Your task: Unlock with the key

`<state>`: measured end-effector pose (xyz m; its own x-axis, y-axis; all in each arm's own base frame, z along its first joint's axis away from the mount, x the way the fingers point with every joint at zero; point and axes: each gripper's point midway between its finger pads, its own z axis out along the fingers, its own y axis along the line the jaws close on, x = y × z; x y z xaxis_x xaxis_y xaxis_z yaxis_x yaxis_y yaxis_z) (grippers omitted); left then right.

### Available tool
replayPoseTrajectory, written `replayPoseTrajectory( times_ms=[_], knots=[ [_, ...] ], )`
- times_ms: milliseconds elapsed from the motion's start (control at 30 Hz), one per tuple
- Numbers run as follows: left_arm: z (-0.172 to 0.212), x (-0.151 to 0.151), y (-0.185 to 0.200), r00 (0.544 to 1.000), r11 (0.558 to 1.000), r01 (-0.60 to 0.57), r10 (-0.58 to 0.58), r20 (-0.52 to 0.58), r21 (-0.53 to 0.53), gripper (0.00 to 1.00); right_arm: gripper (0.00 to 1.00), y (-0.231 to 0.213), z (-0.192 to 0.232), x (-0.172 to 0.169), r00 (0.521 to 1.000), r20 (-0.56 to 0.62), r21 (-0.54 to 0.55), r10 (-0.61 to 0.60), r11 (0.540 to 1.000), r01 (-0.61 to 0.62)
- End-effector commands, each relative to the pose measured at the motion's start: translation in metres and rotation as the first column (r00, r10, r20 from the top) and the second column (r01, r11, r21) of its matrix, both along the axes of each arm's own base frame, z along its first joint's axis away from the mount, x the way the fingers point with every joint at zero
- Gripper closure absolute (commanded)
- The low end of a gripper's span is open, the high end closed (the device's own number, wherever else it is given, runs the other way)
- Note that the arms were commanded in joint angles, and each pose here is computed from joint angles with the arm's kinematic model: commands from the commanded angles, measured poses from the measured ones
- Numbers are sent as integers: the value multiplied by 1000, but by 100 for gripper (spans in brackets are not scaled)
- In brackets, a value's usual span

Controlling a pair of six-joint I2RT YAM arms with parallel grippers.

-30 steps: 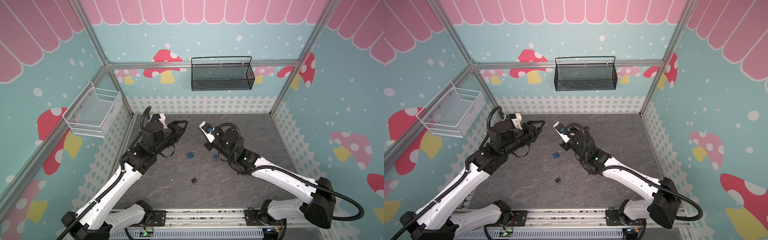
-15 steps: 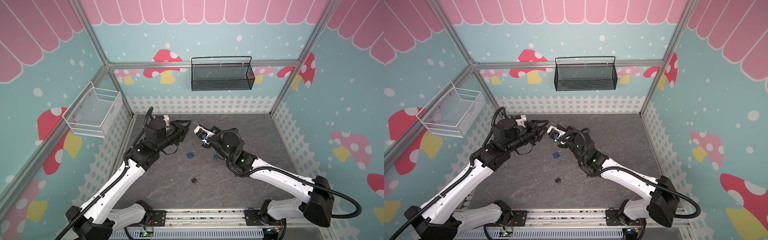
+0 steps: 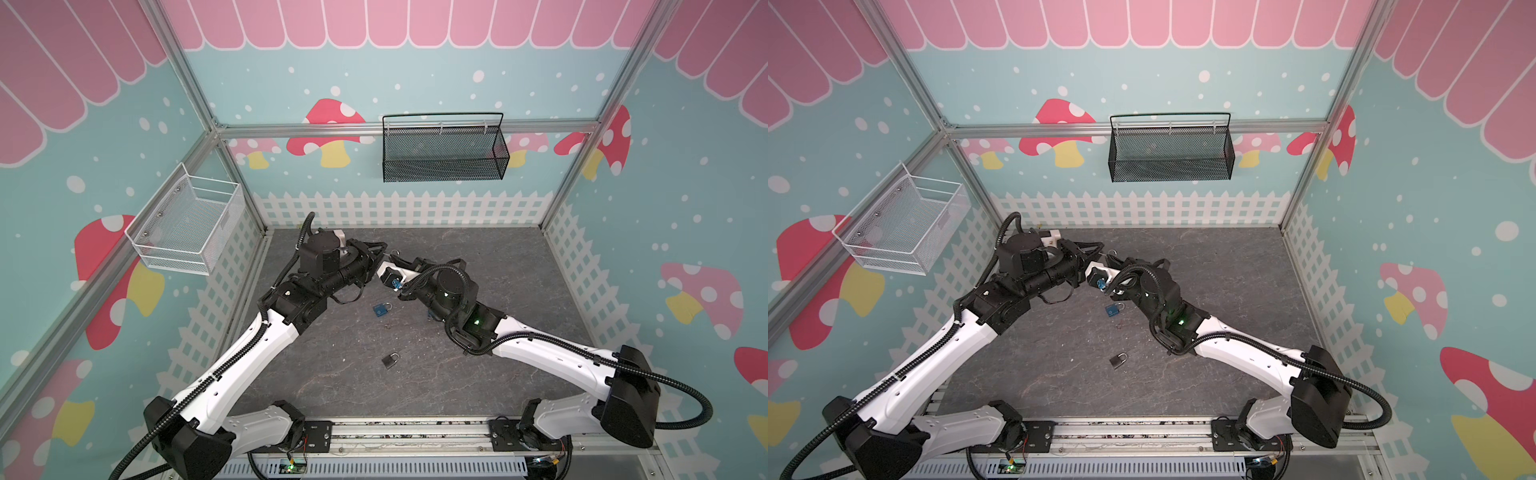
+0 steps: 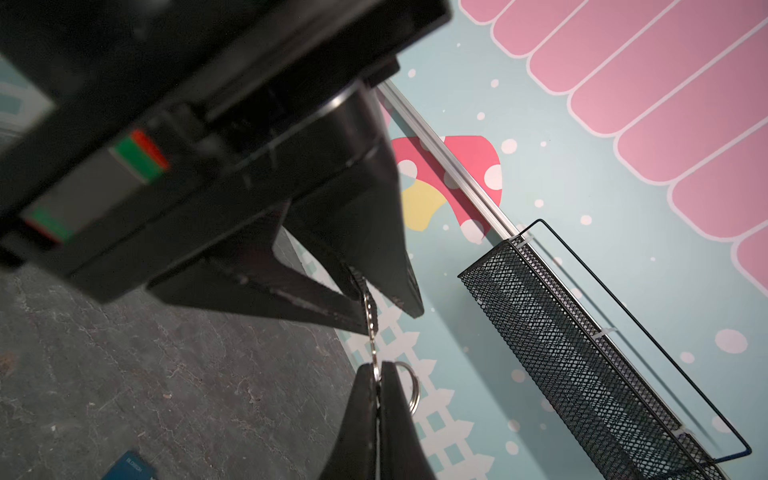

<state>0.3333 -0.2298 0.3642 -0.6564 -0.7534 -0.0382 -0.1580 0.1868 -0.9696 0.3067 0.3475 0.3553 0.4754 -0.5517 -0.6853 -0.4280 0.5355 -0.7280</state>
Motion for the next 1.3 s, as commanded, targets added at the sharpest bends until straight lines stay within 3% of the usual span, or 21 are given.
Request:
replayPoseTrajectory(
  times_ms=[0, 433, 667, 1067, 1167, 1267],
  knots=[
    [14, -1, -3, 1000, 1000, 13, -13, 16, -28, 84, 100, 4, 5, 2, 999, 50, -23, -12, 1000, 14],
    [4, 4, -5, 1000, 1000, 21, -21, 7, 3, 100, 100, 3, 11, 1, 996, 85, -47, -29, 998, 33],
    [5, 7, -4, 999, 1000, 20, -20, 38, 11, 100, 100, 1, 21, -2, 995, 93, -24, -22, 999, 25],
    [28, 10, 1, 976, 998, 34, -46, 213, 58, 100, 64, -7, 49, -17, 999, 39, 68, 22, 997, -25],
    [32, 13, 3, 957, 993, 63, -89, 275, 101, 100, 56, -9, 53, -24, 996, -56, 120, 64, 991, -57],
    [38, 12, 3, 914, 985, 106, -151, 376, 138, 100, 50, -9, 49, -35, 965, -218, 185, 146, 977, -107]
  ],
)
